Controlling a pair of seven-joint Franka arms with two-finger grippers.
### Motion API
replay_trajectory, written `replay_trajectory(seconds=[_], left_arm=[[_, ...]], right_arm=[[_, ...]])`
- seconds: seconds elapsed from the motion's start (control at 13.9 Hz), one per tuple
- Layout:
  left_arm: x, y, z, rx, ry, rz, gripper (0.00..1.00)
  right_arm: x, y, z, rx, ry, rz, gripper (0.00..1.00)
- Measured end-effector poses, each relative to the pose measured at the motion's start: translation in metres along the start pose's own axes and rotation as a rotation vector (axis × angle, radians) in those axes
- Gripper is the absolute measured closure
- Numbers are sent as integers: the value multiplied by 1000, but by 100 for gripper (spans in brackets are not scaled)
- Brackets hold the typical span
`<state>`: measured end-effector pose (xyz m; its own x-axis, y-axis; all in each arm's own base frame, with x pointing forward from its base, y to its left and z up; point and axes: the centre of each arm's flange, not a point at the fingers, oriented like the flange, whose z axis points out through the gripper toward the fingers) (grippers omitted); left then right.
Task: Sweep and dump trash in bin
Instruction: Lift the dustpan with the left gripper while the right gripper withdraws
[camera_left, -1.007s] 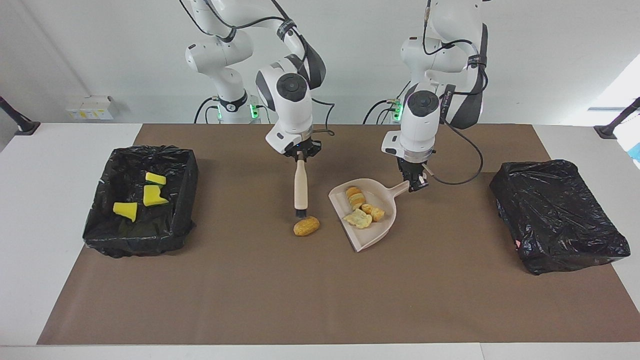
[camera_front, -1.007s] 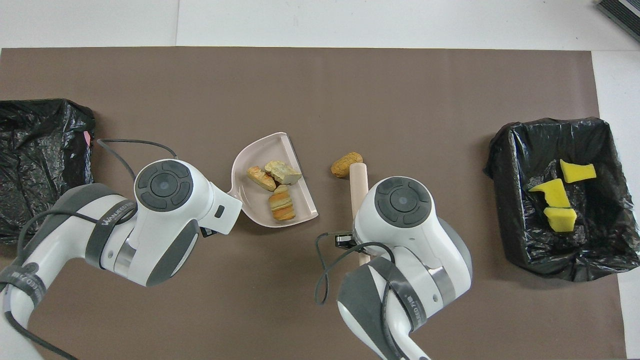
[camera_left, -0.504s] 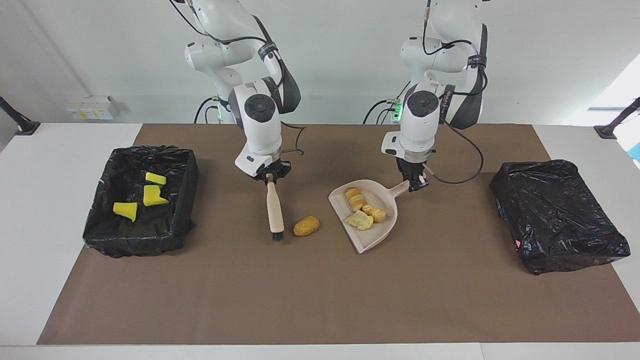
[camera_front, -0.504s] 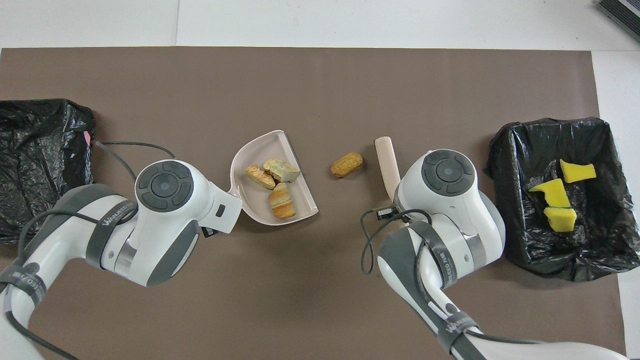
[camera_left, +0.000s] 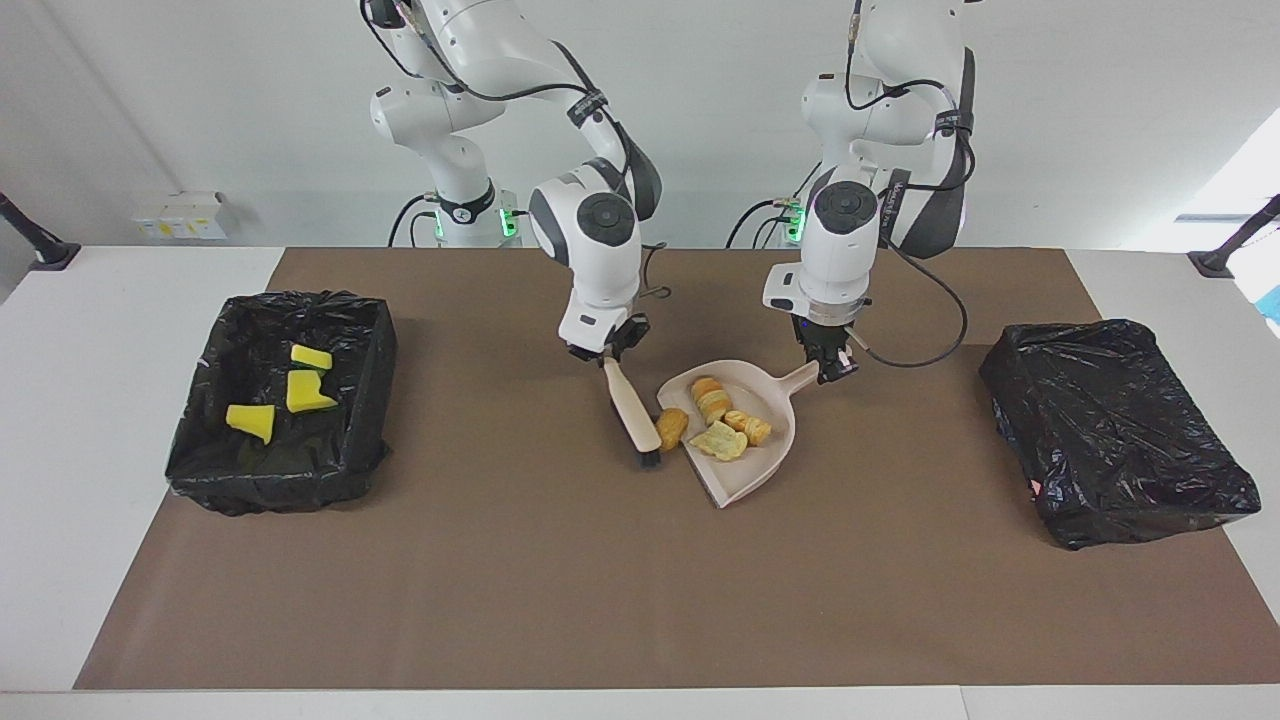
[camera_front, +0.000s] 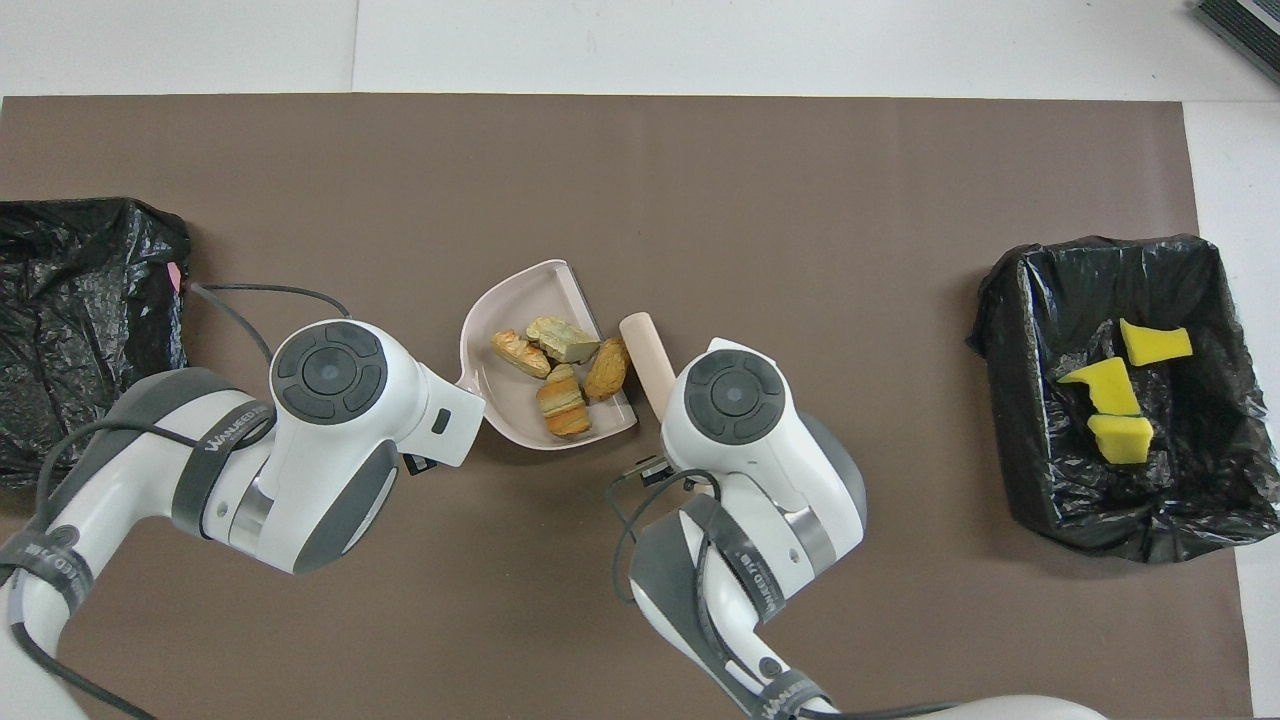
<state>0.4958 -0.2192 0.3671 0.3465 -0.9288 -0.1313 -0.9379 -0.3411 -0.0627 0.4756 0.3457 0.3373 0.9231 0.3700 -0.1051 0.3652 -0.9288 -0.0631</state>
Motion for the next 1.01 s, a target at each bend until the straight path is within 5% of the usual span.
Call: replay_trajectory(seconds=[0.29,1.01], left_arm=[[-1,-1,1,-3,0,-7,68],[-39,-57,-18,-59,136,-243,68]], right_arm=[[-10,-34,-4,82,-10,-5,74],[-47,25,-94,60,-52,120,74]])
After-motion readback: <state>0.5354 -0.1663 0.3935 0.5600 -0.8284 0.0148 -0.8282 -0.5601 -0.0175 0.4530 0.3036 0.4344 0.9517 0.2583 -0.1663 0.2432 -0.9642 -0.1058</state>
